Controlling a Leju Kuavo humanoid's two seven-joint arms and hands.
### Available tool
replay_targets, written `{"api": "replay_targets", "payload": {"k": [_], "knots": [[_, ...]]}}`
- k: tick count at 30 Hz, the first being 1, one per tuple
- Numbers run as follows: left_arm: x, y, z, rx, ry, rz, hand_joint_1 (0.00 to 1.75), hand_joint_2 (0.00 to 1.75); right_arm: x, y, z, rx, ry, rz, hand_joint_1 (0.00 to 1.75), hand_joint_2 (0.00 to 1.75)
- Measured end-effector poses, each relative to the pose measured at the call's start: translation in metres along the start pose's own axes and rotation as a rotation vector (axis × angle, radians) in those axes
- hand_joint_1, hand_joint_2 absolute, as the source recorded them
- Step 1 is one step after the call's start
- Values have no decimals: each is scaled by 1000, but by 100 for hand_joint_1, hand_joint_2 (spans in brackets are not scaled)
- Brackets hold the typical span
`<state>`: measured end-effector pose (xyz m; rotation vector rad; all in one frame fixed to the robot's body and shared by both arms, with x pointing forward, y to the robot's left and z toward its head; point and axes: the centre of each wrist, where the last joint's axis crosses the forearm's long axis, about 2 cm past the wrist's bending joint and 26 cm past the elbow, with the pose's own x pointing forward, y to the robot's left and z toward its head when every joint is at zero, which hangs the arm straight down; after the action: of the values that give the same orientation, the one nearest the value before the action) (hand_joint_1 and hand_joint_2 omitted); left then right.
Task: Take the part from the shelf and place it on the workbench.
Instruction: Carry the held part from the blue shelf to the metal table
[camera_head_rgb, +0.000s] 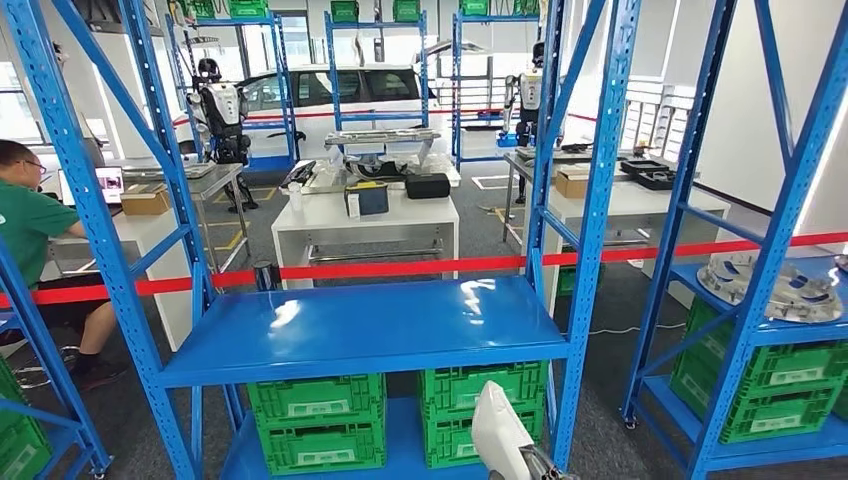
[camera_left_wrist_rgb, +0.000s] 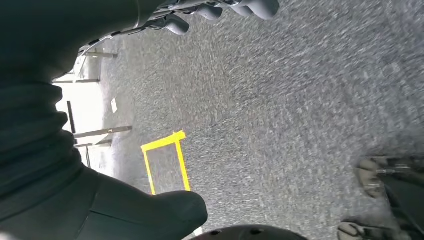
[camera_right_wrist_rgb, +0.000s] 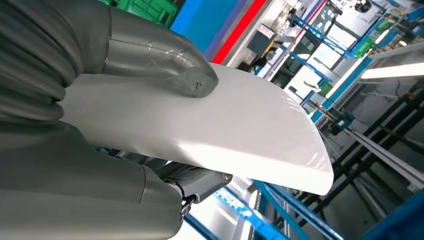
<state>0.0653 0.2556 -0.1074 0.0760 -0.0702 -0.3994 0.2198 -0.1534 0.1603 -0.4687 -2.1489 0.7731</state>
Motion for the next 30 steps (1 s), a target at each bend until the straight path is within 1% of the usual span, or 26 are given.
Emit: {"api": "replay_targets", "payload": {"k": [9,16,30], "knots": [[2,1,0,3,-14,-12,0,175,2,-1,1,-2,13,-23,175,175],[0,1,0,8,-4,-8,0,175,0,-2,4,9,19,-29,175,175],[9,0,1,-3,-12,-27,0,175,-7,-4,5,1,30,-21,175,175]]}}
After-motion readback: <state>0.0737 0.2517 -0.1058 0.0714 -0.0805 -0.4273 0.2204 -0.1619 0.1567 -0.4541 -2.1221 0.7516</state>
